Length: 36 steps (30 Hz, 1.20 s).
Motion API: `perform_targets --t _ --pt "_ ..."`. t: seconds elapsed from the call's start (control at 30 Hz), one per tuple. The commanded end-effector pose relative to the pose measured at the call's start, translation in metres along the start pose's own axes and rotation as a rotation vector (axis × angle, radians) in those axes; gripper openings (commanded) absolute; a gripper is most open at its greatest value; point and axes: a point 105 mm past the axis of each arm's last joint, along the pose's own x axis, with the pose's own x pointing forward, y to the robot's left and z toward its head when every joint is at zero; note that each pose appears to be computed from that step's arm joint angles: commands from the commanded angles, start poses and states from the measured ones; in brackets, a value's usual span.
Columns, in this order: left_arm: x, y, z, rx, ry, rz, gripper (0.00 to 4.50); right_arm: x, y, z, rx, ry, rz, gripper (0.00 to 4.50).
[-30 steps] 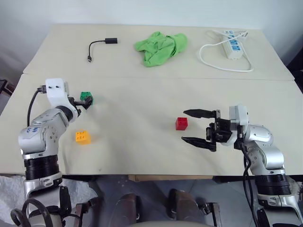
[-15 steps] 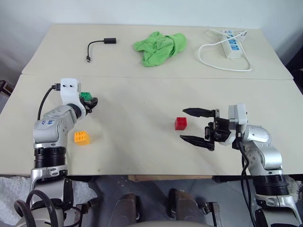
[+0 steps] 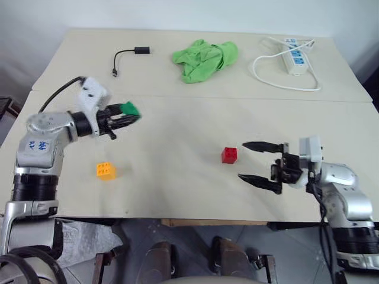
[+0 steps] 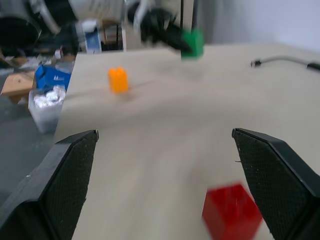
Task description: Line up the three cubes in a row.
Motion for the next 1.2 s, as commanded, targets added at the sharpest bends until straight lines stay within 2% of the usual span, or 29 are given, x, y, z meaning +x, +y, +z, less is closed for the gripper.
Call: perform_targets --t 0.03,0.1,0.2,0.33,0.47,0.9,0.97,1.13,1.2 --pt "0.020 -0.023 0.018 0.118 -0.083 -0.287 1.50 -0.021 -0.002 0.011 -0.046 0.014 -0.040 4.50" --pt "0.034 -0.028 0.016 0.138 -0.066 -0.374 1.50 -0.030 -0.002 0.009 -0.042 0.037 -0.066 4.50" --pt "0.065 -0.043 -0.005 0.183 0.039 -0.523 1.50 -0.047 -0.001 0.005 -0.035 0.065 -0.125 4.50" --pt "0.090 -0.047 -0.030 0.184 0.139 -0.521 1.50 -0.059 0.001 -0.002 -0.029 0.089 -0.176 4.50" --pt "0.109 -0.045 -0.039 0.157 0.165 -0.458 1.50 -0.065 0.003 -0.003 -0.030 0.097 -0.208 4.50" --pt "0.123 -0.062 -0.041 0.124 0.159 -0.518 1.50 -0.055 0.008 -0.008 -0.020 0.077 -0.209 4.50" --pt "0.124 -0.060 -0.036 0.123 0.148 -0.507 2.24 -0.054 0.007 -0.009 -0.016 0.069 -0.213 4.50" --pt "0.120 -0.046 -0.020 0.150 0.093 -0.423 3.72 -0.050 0.005 -0.010 -0.004 0.057 -0.206 4.50" --pt "0.109 -0.038 -0.007 0.162 0.050 -0.402 3.72 -0.045 0.004 -0.010 0.004 0.047 -0.191 4.50"
